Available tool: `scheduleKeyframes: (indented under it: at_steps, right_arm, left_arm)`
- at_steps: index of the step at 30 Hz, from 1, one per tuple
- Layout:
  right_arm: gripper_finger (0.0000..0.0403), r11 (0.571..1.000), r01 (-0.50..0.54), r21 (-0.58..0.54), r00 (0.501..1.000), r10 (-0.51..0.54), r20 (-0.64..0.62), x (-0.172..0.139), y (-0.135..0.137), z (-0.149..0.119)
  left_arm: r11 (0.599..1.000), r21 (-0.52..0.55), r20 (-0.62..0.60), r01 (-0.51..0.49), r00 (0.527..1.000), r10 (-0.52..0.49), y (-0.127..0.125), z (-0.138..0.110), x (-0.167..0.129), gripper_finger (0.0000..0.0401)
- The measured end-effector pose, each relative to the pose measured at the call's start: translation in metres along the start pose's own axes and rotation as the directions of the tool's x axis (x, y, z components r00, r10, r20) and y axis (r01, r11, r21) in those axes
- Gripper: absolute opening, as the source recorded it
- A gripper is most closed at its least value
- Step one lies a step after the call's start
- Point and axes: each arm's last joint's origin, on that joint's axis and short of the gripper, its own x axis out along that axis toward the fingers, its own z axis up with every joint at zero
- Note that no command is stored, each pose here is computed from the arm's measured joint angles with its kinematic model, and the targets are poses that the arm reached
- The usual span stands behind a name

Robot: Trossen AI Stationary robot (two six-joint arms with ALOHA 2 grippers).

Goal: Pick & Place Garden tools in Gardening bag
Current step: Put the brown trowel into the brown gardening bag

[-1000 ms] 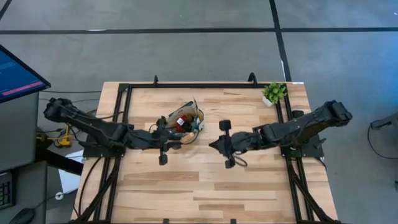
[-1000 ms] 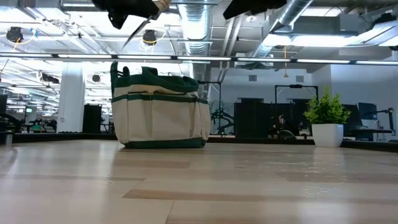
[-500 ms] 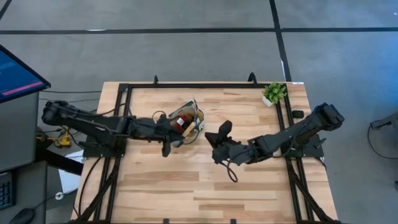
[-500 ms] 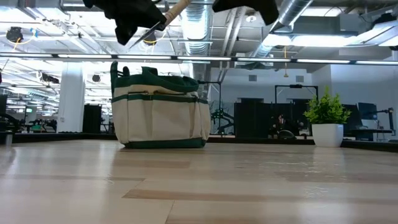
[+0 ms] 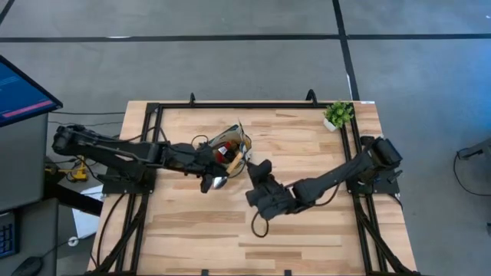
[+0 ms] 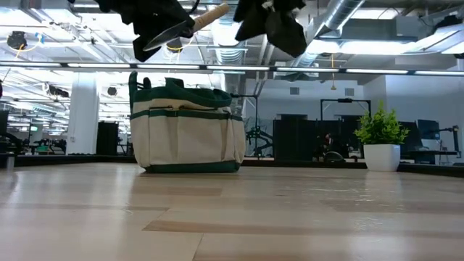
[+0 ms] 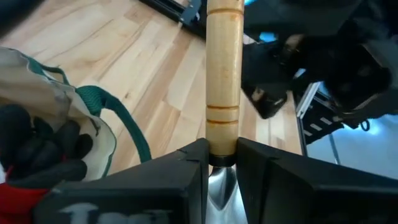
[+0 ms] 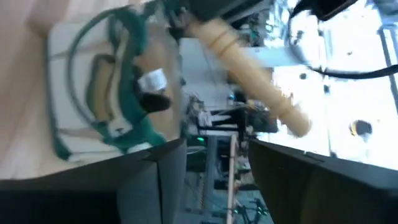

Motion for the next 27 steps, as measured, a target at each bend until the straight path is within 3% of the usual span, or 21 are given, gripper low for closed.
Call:
scheduleKeyframes:
  at_steps: [5,15,22,27]
  right_arm:
    - [0.0172,1.000,0.012,-0.007,1.000,-0.012,0.011,-0.006,-0.003,0.017]
    - [0.0144,0.997,-0.069,0.044,0.990,0.063,0.122,-0.003,-0.020,0.024]
    - [0.0145,0.994,-0.106,0.002,0.987,0.105,0.121,0.000,-0.016,0.021]
    - [0.0156,0.993,-0.119,-0.026,0.986,0.122,0.117,-0.001,-0.014,0.020]
  left_arm:
    - [1.000,-0.002,-0.011,-0.001,1.000,0.001,0.001,-0.001,0.004,0.0034]
    - [1.000,0.000,-0.086,0.017,0.996,-0.017,0.003,-0.009,0.017,0.0034]
    - [0.991,-0.087,-0.136,0.099,0.985,-0.110,0.000,-0.011,0.019,0.0034]
    - [0.964,-0.217,-0.180,0.153,0.965,-0.193,0.000,-0.010,0.019,0.0034]
